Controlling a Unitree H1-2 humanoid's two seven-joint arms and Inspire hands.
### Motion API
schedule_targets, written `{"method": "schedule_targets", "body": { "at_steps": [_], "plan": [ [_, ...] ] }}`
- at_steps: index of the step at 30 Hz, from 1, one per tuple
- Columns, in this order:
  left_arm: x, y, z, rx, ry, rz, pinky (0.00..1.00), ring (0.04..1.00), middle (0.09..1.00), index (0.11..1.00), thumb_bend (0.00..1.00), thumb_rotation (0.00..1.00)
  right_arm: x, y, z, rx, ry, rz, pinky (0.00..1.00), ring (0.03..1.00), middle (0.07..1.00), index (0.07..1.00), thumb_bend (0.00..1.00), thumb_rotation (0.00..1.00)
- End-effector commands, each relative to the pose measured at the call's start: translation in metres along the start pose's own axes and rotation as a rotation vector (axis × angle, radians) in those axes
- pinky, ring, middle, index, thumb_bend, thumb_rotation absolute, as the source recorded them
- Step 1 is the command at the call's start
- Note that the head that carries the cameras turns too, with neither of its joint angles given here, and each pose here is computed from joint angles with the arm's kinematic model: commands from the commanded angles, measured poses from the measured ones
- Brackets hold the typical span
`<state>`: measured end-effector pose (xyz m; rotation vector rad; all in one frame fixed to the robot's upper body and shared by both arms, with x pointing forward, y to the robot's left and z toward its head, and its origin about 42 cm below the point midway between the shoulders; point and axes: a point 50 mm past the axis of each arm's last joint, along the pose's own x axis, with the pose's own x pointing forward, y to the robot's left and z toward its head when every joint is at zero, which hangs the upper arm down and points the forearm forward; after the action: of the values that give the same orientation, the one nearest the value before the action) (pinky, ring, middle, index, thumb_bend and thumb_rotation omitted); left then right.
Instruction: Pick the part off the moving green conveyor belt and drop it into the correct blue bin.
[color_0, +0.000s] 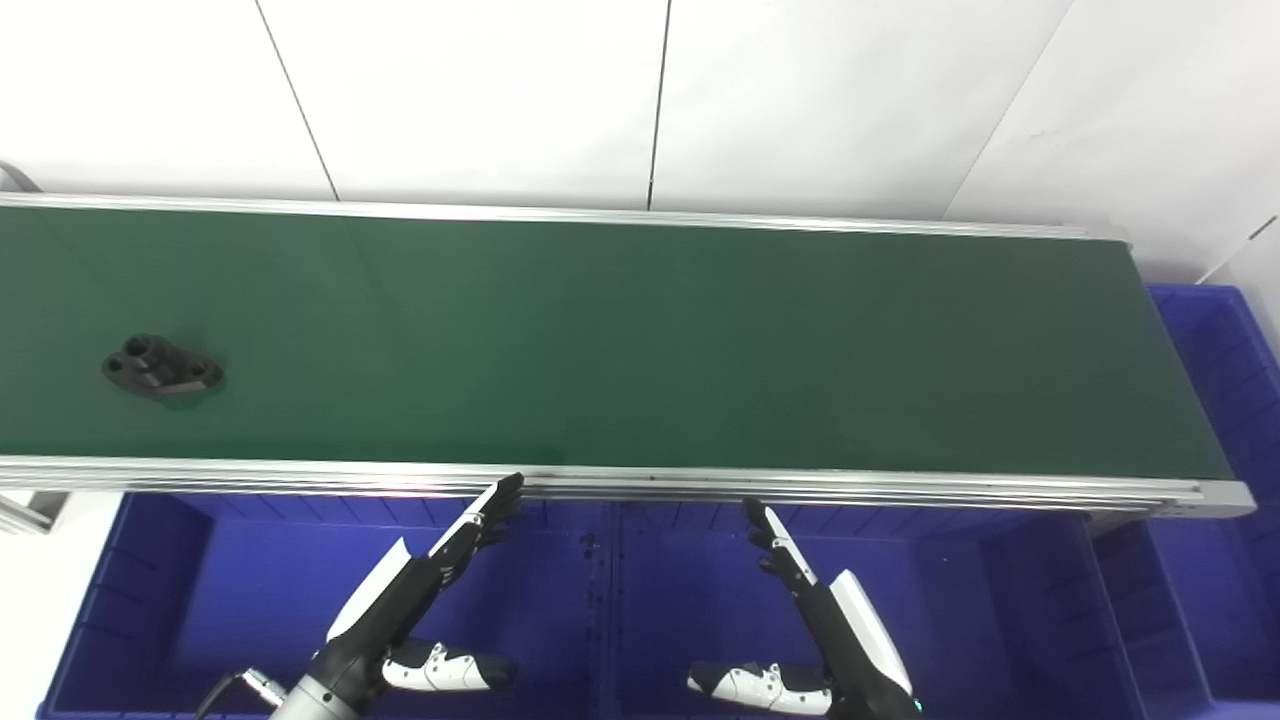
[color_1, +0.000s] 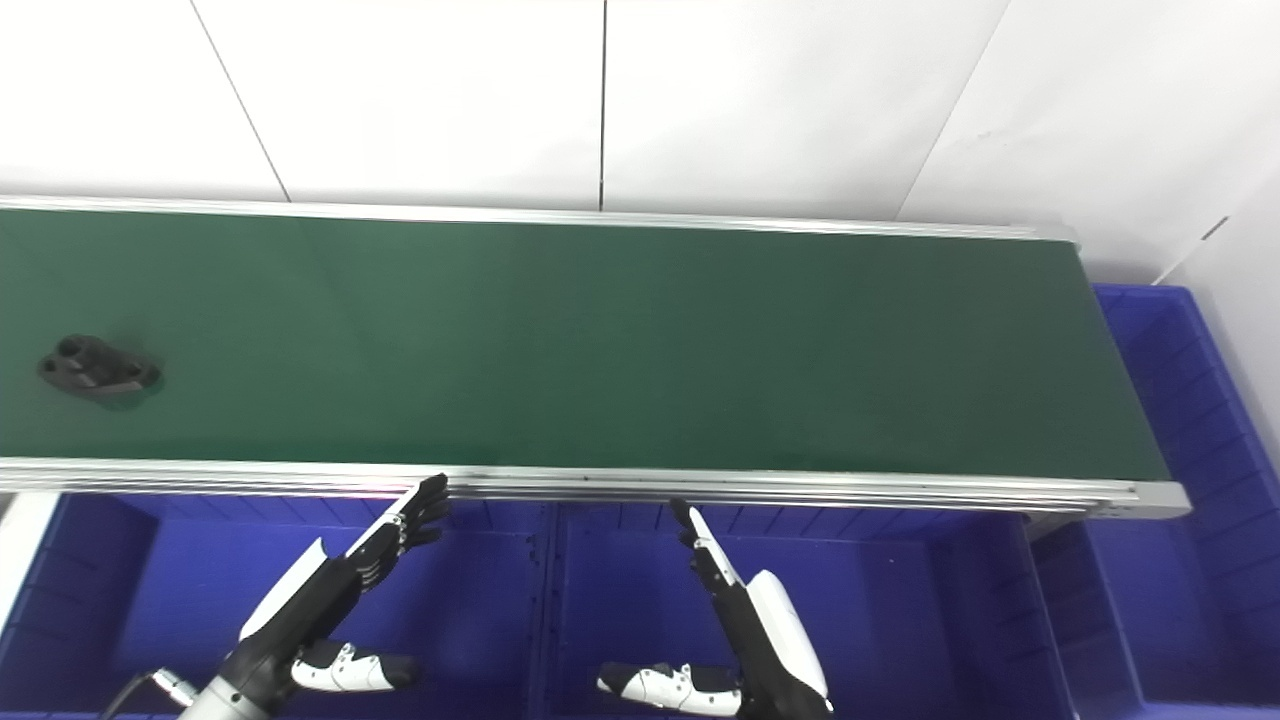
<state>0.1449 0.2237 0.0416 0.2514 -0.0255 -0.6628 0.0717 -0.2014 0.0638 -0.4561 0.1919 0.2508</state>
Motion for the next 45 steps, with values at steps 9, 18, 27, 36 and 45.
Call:
{"method": "schedule_targets", "body": {
  "at_steps": [9,18,27,36,45],
  "plan": [
    [0.002,0.001,0.007,0.016,-0.051,-0.005,0.91,0.963,0.997,1.0,0.79,0.62,-0.004,-0.005,0.003,0.022,-0.075,-0.024,0.9,0.948,0.977,1.0,0.91,0.51],
    [0.01,-0.013,0.002,0.023,-0.034,-0.011,0.88,0.936,0.969,0.973,0.81,0.58,-0.007,-0.014,-0.016,0.028,-0.066,-0.023,0.94,0.983,1.0,1.0,0.9,0.51],
    [0.015,-0.016,-0.001,0.018,-0.031,-0.015,0.86,0.921,0.957,0.963,0.81,0.54,-0.007,-0.015,-0.021,0.033,-0.041,-0.02,0.97,0.999,1.0,1.0,0.89,0.48],
    [0.015,-0.016,-0.002,0.025,-0.028,-0.012,0.85,0.917,0.954,0.959,0.82,0.53,-0.005,-0.014,-0.023,0.035,-0.04,-0.015,0.99,1.0,1.0,1.0,0.88,0.48],
    [0.015,-0.015,-0.003,0.03,-0.025,-0.022,0.87,0.924,0.958,0.961,0.82,0.52,-0.005,-0.014,-0.02,0.047,-0.028,-0.011,0.99,1.0,1.0,1.0,0.88,0.46]
  ]
}}
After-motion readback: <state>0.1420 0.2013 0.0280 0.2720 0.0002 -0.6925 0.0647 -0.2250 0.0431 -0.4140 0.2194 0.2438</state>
